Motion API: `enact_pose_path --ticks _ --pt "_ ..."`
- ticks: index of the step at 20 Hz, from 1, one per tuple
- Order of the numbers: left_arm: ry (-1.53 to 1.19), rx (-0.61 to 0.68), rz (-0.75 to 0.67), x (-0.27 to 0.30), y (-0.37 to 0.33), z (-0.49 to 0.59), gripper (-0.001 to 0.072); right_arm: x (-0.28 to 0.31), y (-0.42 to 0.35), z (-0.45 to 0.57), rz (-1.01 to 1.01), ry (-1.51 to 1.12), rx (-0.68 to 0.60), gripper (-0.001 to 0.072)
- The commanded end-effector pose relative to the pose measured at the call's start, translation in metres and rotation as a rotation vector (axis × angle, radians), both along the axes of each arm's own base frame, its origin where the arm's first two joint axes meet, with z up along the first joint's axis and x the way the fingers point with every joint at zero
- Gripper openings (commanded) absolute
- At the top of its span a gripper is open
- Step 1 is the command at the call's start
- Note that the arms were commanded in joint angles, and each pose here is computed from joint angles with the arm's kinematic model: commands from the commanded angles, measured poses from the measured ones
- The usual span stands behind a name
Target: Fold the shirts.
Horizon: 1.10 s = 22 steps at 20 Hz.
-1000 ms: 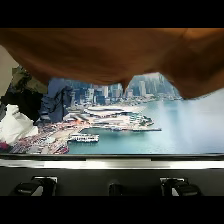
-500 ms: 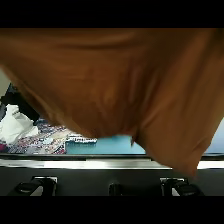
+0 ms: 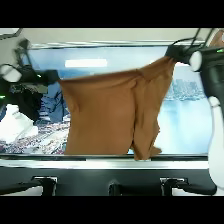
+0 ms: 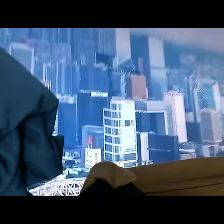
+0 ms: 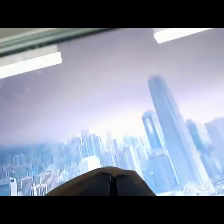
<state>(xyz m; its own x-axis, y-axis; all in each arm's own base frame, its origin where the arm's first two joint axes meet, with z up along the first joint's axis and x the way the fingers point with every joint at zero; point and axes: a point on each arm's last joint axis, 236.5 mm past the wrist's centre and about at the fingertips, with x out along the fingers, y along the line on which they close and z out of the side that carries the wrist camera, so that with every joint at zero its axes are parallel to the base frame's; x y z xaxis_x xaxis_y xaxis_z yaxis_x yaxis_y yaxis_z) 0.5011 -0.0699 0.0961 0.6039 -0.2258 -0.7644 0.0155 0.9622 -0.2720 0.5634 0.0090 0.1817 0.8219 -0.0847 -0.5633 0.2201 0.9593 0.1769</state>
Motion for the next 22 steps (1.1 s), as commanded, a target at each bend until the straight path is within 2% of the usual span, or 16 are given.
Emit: enact_pose_path --ticks 1,5,6,7,8,11,14,17,19,22 --pt "0.165 -0.031 0.000 0.005 -0.007 -0.078 0.0028 0.017 0.012 -0.078 -0.036 0.140 0.104 0.0038" --pt "0.224 -0.085 -0.003 0.001 -0.019 -0.096 0.0048 0.010 0.027 -0.109 -0.035 0.237 0.186 0.0050" --pt "0.228 -0.121 -0.004 0.000 -0.025 -0.092 0.0227 0.007 0.031 -0.107 -0.031 0.243 0.211 0.0181" --pt "0.248 -0.143 -0.011 -0.003 -0.028 -0.087 0.0490 0.003 0.034 -0.099 -0.012 0.243 0.212 0.0365" --pt "0.290 -0.141 -0.030 -0.012 -0.025 -0.081 0.0620 -0.006 0.033 -0.085 0.017 0.244 0.201 0.0481" --pt "0.468 -0.108 -0.129 -0.061 0.007 -0.069 0.0616 -0.050 -0.015 -0.058 0.005 0.330 0.217 0.0501" --pt "0.638 -0.142 -0.115 -0.126 0.034 -0.081 0.0579 -0.137 -0.050 -0.091 0.010 0.677 0.345 0.0491" --pt "0.743 -0.183 -0.113 -0.201 0.028 -0.131 0.0579 -0.215 -0.028 -0.150 0.118 0.980 0.396 0.0492" --pt "0.764 -0.244 -0.131 -0.240 0.014 -0.160 0.0579 -0.241 -0.001 -0.181 0.162 1.029 0.487 0.0493" --pt "0.774 -0.329 -0.147 -0.264 -0.001 -0.178 0.0579 -0.258 0.031 -0.199 0.235 1.039 0.616 0.0497"
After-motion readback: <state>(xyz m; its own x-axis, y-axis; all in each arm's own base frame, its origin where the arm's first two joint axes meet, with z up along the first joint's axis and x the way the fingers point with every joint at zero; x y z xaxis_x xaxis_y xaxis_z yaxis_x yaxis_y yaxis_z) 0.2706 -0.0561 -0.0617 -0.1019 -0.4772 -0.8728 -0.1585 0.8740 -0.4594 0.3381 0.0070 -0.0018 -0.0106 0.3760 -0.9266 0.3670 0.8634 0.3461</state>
